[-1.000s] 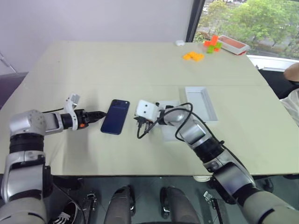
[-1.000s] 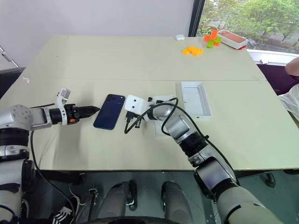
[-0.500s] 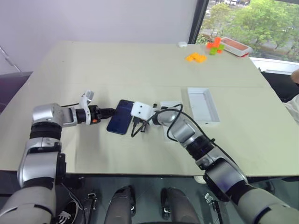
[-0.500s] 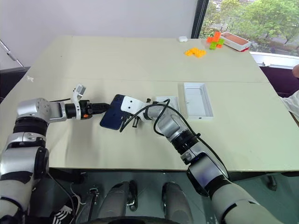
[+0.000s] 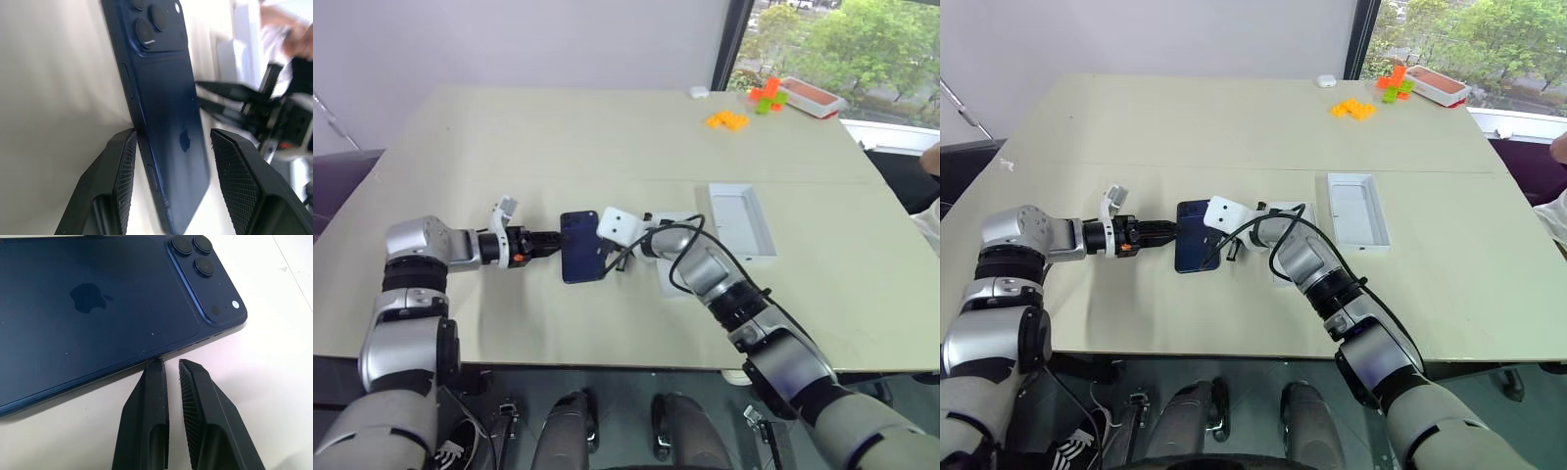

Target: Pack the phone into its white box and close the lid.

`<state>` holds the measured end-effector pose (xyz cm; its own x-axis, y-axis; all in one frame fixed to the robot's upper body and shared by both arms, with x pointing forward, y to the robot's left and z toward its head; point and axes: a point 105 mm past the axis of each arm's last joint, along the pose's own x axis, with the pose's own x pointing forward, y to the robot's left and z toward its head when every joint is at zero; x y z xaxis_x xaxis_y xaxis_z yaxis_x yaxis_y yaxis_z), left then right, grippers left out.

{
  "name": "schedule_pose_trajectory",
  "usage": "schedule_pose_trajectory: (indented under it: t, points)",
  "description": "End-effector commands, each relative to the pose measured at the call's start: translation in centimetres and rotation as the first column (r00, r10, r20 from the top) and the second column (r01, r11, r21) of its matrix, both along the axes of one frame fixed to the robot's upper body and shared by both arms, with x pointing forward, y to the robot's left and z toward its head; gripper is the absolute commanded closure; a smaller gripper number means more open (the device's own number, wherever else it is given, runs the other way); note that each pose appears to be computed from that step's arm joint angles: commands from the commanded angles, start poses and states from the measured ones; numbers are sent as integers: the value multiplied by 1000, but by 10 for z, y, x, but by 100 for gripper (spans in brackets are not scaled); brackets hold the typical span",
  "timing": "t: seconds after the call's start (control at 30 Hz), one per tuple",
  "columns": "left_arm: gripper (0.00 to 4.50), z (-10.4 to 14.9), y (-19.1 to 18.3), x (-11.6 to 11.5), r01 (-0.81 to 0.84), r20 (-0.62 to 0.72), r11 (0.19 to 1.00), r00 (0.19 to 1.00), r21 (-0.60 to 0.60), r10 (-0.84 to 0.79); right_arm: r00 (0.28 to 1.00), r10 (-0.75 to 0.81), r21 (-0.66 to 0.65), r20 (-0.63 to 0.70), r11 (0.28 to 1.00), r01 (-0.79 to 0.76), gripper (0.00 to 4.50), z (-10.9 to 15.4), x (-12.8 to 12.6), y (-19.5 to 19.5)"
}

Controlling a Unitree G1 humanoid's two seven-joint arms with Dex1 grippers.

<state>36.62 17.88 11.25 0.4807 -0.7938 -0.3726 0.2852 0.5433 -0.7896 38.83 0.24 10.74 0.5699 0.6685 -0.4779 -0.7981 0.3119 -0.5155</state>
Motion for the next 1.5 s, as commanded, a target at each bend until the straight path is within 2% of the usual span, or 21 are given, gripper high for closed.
schedule_pose_trajectory:
  t: [0.03, 0.1, 0.2, 0.37, 0.47, 0.67, 0.73, 0.93, 1.0, 1.13, 1.23, 1.3, 1.4, 1.5]
  points:
    - [197, 3, -15, -2, 35, 9, 998, 999, -43, -35, 1000, 13, -5, 5, 1000, -13, 396, 3, 0, 4]
    - [197, 4, -13, -2, 17, 10, 998, 1000, -61, -17, 1000, 13, -9, 7, 1000, -13, 396, 3, 0, 3]
    - [197, 18, -13, -4, 8, 18, 985, 1000, -172, -5, 1000, 13, -8, 8, 1000, -13, 396, 4, 1, 3]
    - [197, 8, -8, -3, -34, 10, 993, 999, -111, 36, 1000, 9, -7, 11, 1000, -9, 396, 5, 2, 3]
    - [197, 13, -4, -1, -60, 28, 993, 998, -100, 63, 1000, 11, -7, 8, 1000, -11, 396, 5, 2, 3]
    - [197, 39, -3, -2, -65, 94, 985, 992, -163, 81, 1000, 15, -4, -21, 1000, -15, 396, 2, 0, 2]
    - [197, 42, -3, -4, -63, 96, 989, 992, -135, 77, 999, 21, 1, -35, 1000, -21, 396, 2, -1, 2]
    - [197, 20, 2, -16, -81, 30, 993, 996, -81, 84, 999, 25, -3, -22, 1000, -25, 396, 5, 0, 1]
    - [197, 10, 12, -18, -119, 12, 993, 993, 1, 119, 1000, 20, -2, -24, 1000, -20, 396, 5, 1, 0]
    - [197, 18, 20, -16, -168, 17, 985, 986, 34, 168, 999, 21, -11, -36, 1000, -21, 396, 2, -1, -3]
    - [197, 9, 16, -18, -182, -11, 972, 982, 150, 186, 998, 43, -33, -48, 998, -44, 396, 0, -4, -4]
    - [197, 6, 11, -20, -187, -14, 970, 982, 154, 191, 998, 50, -42, -29, 998, -51, 396, 3, -4, -4]
    - [197, 1, 7, -19, -227, -27, 967, 972, 112, 231, 997, 53, -34, -62, 998, -55, 396, 2, -6, -3]
    - [197, -11, -12, -22, -199, -54, 974, 977, 107, 205, 988, 101, -20, -118, 994, -104, 396, -2, -19, 4]
